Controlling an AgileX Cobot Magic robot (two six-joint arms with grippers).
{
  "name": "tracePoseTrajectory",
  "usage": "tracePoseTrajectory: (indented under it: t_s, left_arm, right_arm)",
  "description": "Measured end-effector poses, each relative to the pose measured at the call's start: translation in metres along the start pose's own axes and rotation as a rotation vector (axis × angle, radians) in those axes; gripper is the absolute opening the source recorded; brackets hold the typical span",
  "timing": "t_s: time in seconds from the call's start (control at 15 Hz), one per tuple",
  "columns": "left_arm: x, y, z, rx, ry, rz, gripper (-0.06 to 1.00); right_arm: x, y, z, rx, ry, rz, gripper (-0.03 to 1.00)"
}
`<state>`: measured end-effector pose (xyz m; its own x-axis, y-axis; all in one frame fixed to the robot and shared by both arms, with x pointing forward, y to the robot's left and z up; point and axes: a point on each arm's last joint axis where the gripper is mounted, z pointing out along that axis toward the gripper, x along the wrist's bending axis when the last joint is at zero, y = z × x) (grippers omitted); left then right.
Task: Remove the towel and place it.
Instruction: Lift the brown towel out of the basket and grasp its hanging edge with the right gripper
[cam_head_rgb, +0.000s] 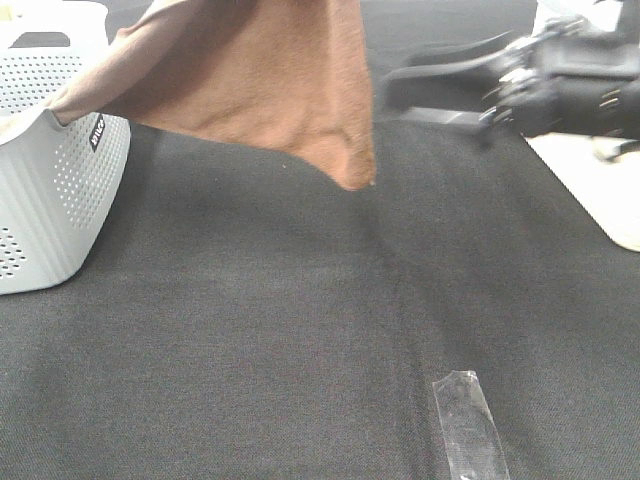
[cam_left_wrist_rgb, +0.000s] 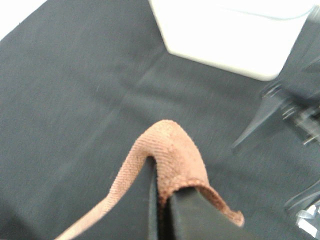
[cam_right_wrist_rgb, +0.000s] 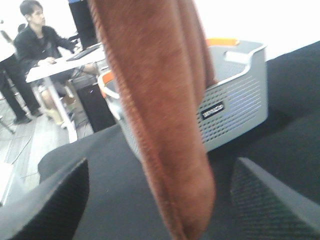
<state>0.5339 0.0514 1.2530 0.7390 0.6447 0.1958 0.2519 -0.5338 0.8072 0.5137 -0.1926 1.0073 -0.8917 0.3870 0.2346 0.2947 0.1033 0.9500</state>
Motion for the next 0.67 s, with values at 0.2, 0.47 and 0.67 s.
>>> tracePoseTrajectory:
  t_s: [0.2, 0.47, 0.67]
  left_arm:
    - [-0.002, 0.003, 0.0, -0.028, -0.024, -0.016, 0.0]
    - [-0.005, 0.005, -0.001, -0.05, -0.057, -0.038, 0.0]
    - [-0.005, 0.005, -0.001, -0.05, -0.06, -0.052, 0.0]
  right_arm:
    - [0.01, -0.005, 0.024, 0.092, -0.019, -0.04, 0.76]
    - [0.007, -0.002, 0.029, 0.121, -0.072, -0.066, 0.74]
    - [0.001, -0.005, 0.028, 0.154, -0.138, -0.066, 0.43]
